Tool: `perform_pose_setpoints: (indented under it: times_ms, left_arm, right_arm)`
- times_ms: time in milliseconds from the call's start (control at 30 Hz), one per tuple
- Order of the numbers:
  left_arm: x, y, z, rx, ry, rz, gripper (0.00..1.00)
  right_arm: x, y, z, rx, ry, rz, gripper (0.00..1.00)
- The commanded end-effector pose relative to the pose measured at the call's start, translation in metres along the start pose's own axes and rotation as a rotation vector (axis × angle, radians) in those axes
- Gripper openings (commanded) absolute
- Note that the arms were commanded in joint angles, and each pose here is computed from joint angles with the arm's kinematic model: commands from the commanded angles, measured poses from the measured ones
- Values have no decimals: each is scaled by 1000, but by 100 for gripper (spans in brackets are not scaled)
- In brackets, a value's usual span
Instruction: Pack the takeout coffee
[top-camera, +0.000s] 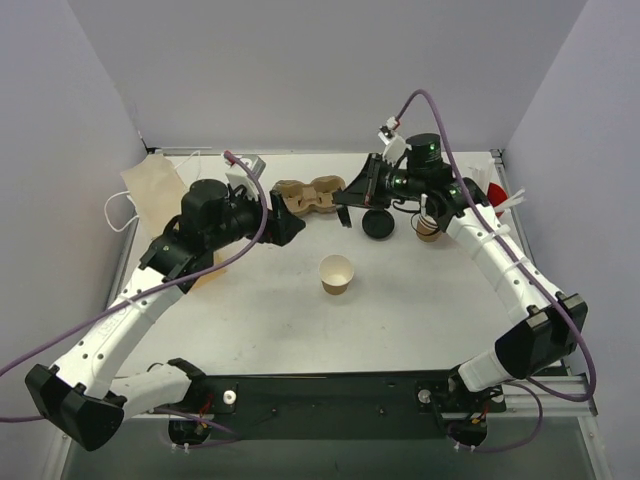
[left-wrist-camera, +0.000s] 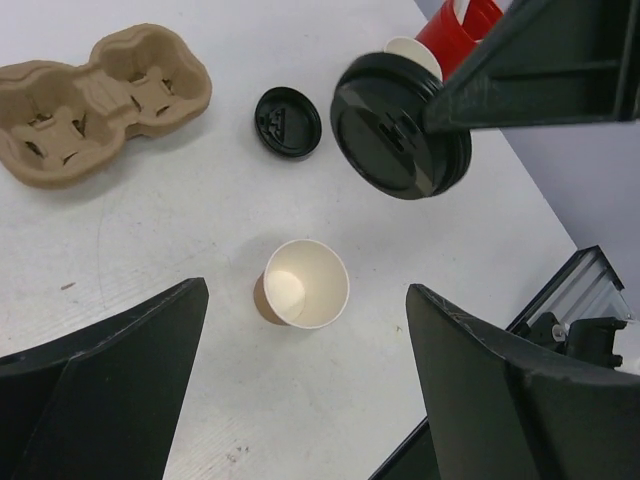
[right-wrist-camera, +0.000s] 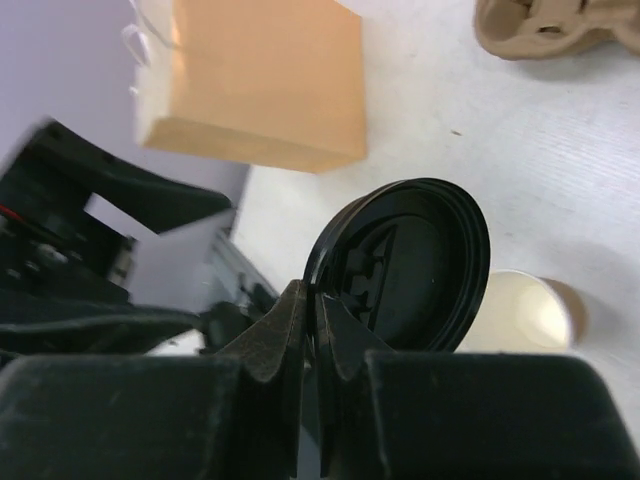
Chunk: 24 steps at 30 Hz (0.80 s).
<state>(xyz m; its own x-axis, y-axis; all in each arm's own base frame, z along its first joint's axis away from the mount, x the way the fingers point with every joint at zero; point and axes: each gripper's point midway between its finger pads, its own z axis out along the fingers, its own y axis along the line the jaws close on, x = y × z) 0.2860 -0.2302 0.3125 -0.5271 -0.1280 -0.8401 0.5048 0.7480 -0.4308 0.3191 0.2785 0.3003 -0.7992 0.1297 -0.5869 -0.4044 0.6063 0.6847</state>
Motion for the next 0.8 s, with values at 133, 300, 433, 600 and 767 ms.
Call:
perform_pose_setpoints:
  times_ms: [133, 300, 433, 600, 767]
  left_arm:
    - [-8, -48, 3, 168, -151, 150, 94]
    - [-6, -49, 9, 152, -143, 180, 95]
    - [-10, -46, 7, 138, -144, 206, 96]
    - [-28, -39, -1, 148, -158, 198, 98]
    - [-33, -51, -1, 265, -105, 183, 97]
  right_arm:
    - [-30, 49, 3, -363, -13, 495, 0]
    - [-38, 58, 0, -440, -24, 551, 0]
    - [-40, 67, -5, -510, -20, 577, 0]
    - [-35, 66, -7, -525, -5, 575, 0]
    - [-31, 69, -12, -553, 8, 550, 0]
